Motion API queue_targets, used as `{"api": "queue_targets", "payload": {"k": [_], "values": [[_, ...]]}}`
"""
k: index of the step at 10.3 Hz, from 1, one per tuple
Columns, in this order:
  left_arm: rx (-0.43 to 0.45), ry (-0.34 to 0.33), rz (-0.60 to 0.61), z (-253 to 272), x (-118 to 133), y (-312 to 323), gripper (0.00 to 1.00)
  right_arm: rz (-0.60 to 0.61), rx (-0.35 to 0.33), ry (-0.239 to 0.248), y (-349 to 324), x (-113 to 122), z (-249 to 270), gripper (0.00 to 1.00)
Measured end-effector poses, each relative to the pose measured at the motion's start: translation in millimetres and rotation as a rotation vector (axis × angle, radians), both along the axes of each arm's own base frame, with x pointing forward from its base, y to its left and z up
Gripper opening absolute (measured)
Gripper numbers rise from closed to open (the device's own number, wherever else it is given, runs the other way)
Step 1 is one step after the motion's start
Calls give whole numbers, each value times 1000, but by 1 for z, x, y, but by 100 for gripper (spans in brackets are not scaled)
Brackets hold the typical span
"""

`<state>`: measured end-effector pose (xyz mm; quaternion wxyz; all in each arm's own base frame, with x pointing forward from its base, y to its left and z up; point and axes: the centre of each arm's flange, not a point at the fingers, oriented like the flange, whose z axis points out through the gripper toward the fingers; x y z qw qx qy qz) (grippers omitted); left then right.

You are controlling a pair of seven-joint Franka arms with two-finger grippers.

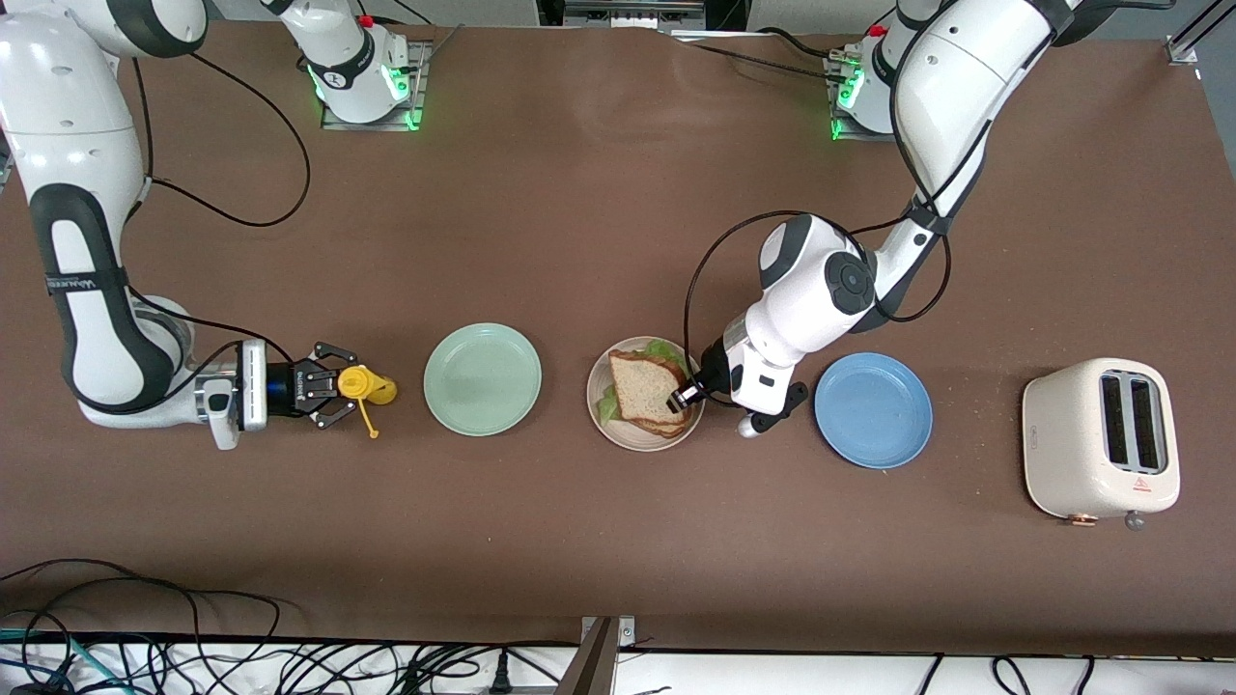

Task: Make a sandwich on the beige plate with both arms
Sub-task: 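Set the bottle down with the right gripper while the left gripper carries bread, then lower the bread onto the lettuce with the left gripper and open it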

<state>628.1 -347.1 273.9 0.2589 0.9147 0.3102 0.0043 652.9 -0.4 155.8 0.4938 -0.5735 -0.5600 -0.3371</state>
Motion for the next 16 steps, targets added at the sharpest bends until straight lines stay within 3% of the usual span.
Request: {"api": "queue_targets", "payload": {"k": [4, 5, 6, 8, 11, 13, 16], "values": [[2, 8, 1, -7, 0, 1, 71, 8, 38, 6, -5, -9, -22, 10], [2, 10, 3, -8, 0, 1, 87, 5, 54, -4, -5, -9, -24, 14], [3, 10, 4, -9, 1, 2, 99, -10, 88, -27, -6, -10, -29, 27], [7, 14, 9, -14, 2, 6, 100, -30, 131, -48, -11, -12, -34, 55], [17, 7, 37, -21, 14, 20, 100, -43, 127, -50, -22, -13, -35, 99], [17, 0, 53, -23, 22, 27, 100, -62, 105, -43, -38, -14, -38, 100], [12, -21, 71, -18, 33, 33, 100, -115, 33, 25, -76, -11, -35, 100]]}}
